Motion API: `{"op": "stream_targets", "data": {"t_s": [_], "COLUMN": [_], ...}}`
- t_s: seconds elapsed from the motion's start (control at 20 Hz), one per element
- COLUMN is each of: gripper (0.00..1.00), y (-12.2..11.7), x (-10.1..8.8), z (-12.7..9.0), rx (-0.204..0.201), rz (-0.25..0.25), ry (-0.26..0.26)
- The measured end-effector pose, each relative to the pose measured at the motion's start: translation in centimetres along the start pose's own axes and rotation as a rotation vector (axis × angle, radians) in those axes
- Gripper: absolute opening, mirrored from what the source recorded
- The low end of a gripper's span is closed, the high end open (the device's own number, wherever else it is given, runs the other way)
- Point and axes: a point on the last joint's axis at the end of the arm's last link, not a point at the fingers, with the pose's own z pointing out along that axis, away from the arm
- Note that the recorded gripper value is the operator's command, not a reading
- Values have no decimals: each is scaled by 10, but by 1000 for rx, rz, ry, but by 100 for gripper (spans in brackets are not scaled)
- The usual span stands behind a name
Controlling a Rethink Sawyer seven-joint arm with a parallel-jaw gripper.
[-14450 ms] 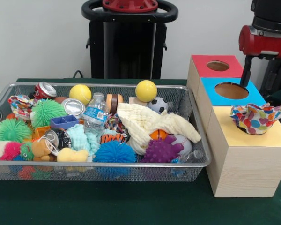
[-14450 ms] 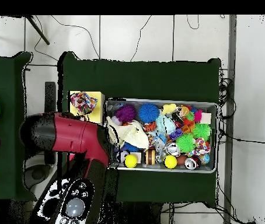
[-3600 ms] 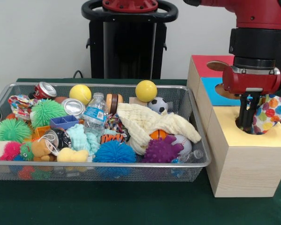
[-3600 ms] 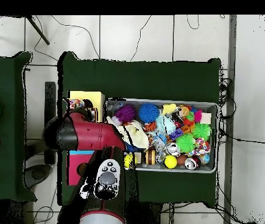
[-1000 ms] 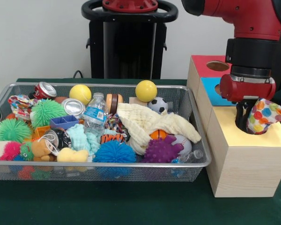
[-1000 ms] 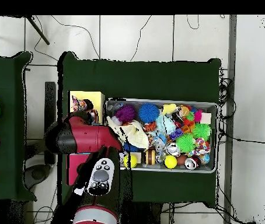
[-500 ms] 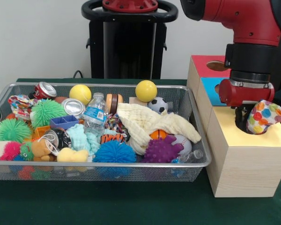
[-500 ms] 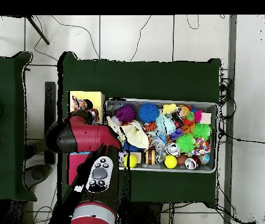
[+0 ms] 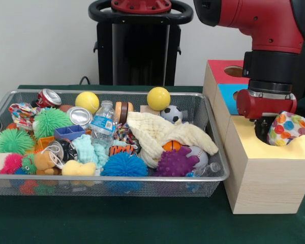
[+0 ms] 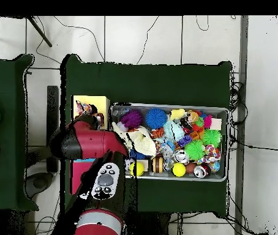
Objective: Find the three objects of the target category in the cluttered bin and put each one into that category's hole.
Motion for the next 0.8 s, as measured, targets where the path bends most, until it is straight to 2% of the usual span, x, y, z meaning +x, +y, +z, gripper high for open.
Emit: {"op": "stream_targets", "data": {"t_s": [0.55,0.8], "gripper": [0,0], "y": [-1,-1], "x": [-1,-2], "z": [-3,-9], "rx": [0,-4], "rz": [1,4], "ry": [-2,12]}}
